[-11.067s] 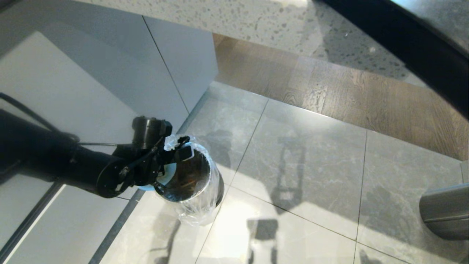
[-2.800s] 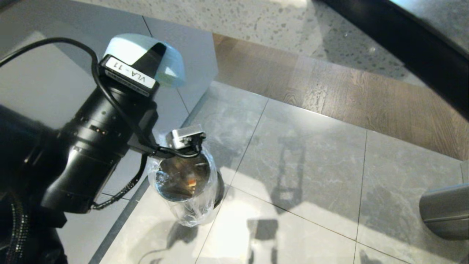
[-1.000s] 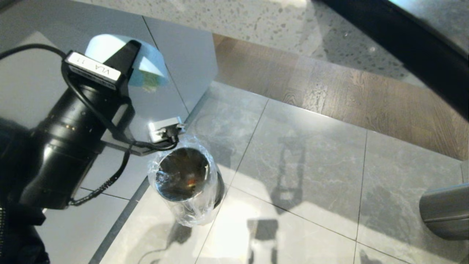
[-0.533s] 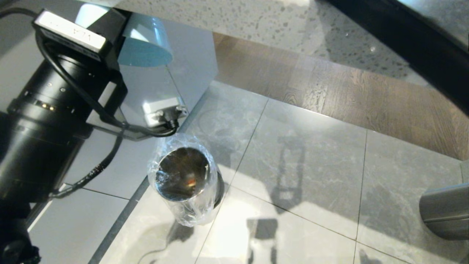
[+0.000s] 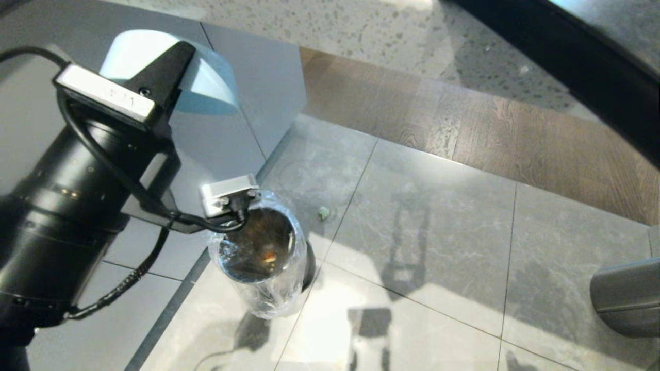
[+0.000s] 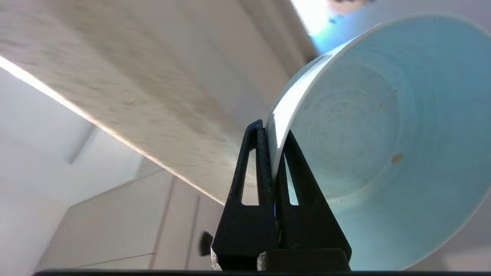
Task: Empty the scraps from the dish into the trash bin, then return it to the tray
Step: Put the bowl back to the table
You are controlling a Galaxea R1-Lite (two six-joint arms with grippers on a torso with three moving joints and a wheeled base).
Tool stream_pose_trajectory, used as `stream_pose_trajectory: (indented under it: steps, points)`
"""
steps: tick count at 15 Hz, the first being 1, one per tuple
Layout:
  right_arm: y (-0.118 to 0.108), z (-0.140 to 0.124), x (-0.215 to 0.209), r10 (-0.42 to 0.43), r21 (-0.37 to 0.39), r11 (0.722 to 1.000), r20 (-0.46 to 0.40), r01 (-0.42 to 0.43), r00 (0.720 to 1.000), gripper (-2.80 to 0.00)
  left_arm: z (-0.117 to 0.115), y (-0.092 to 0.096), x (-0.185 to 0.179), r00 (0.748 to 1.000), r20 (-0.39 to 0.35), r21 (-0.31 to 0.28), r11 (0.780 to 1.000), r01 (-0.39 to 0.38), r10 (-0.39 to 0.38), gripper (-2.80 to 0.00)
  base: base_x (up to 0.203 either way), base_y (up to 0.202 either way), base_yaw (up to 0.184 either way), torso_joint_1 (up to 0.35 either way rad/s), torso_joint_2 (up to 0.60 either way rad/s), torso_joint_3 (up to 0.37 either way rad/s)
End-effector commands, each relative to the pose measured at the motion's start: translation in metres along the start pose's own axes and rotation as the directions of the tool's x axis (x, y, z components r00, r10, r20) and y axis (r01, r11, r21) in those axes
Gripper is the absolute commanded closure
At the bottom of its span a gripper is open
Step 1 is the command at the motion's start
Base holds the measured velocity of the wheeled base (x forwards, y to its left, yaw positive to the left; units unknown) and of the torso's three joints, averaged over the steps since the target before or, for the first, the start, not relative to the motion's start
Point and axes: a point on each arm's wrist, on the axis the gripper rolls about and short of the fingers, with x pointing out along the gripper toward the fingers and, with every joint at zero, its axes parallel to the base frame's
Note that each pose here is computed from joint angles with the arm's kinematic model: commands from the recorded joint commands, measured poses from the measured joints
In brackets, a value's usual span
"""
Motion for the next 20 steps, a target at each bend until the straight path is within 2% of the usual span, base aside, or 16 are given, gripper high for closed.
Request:
stream_pose_trajectory:
  steps: [1, 4, 6, 8, 10, 13, 16, 18, 19, 20]
  points:
    - [0.0, 0.0, 0.0, 0.0, 0.001, 1.0, 0.002, 0.0, 1.0, 0.0, -0.003, -0.002, -0.007, 0.998, -0.048, 0.003, 0.999, 0.041, -0.041, 0.0, 0.0, 0.0, 0.0, 0.0, 0.0, 0.0]
    - [0.0, 0.0, 0.0, 0.0, 0.001, 1.0, 0.002, 0.0, 1.0, 0.0, -0.007, -0.019, -0.015, 0.982, -0.1, -0.068, 0.986, 0.154, -0.16, 0.0, 0.0, 0.0, 0.0, 0.0, 0.0, 0.0]
    - [0.0, 0.0, 0.0, 0.0, 0.001, 1.0, 0.001, 0.0, 1.0, 0.0, -0.01, -0.037, -0.024, 0.954, -0.143, -0.183, 0.954, 0.235, -0.263, 0.0, 0.0, 0.0, 0.0, 0.0, 0.0, 0.0]
    - [0.0, 0.0, 0.0, 0.0, 0.001, 1.0, 0.001, 0.0, 1.0, 0.0, -0.013, -0.055, -0.036, 0.906, -0.196, -0.275, 0.908, 0.317, -0.375, 0.0, 0.0, 0.0, 0.0, 0.0, 0.0, 0.0]
    - [0.0, 0.0, 0.0, 0.0, 0.001, 1.0, 0.001, 0.0, 1.0, 0.0, -0.019, -0.068, -0.05, 0.856, -0.248, -0.314, 0.874, 0.372, -0.454, 0.0, 0.0, 0.0, 0.0, 0.0, 0.0, 0.0]
    - [0.0, 0.0, 0.0, 0.0, 0.001, 1.0, 0.001, 0.0, 1.0, 0.0, -0.034, -0.077, -0.069, 0.783, -0.316, -0.425, 0.818, 0.388, -0.536, 0.0, 0.0, 0.0, 0.0, 0.0, 0.0, 0.0]
    - [0.0, 0.0, 0.0, 0.0, 0.001, 1.0, 0.002, 0.0, 1.0, 0.0, -0.033, -0.089, -0.101, 0.72, -0.287, -0.555, 0.723, 0.412, -0.631, 0.0, 0.0, 0.0, 0.0, 0.0, 0.0, 0.0]
    - [0.0, 0.0, 0.0, 0.0, 0.001, 1.0, 0.001, 0.0, 1.0, 0.0, -0.035, -0.089, -0.128, 0.678, -0.272, -0.634, 0.657, 0.408, -0.683, 0.0, 0.0, 0.0, 0.0, 0.0, 0.0, 0.0]
    - [0.0, 0.0, 0.0, 0.0, 0.001, 1.0, 0.001, 0.0, 1.0, 0.0, -0.035, -0.091, -0.137, 0.646, -0.252, -0.664, 0.614, 0.426, -0.72, 0.0, 0.0, 0.0, 0.0, 0.0, 0.0, 0.0]
    - [0.0, 0.0, 0.0, 0.0, 0.001, 1.0, 0.001, 0.0, 1.0, 0.0, -0.033, -0.093, -0.145, 0.613, -0.226, -0.706, 0.561, 0.432, -0.757, 0.0, 0.0, 0.0, 0.0, 0.0, 0.0, 0.0]
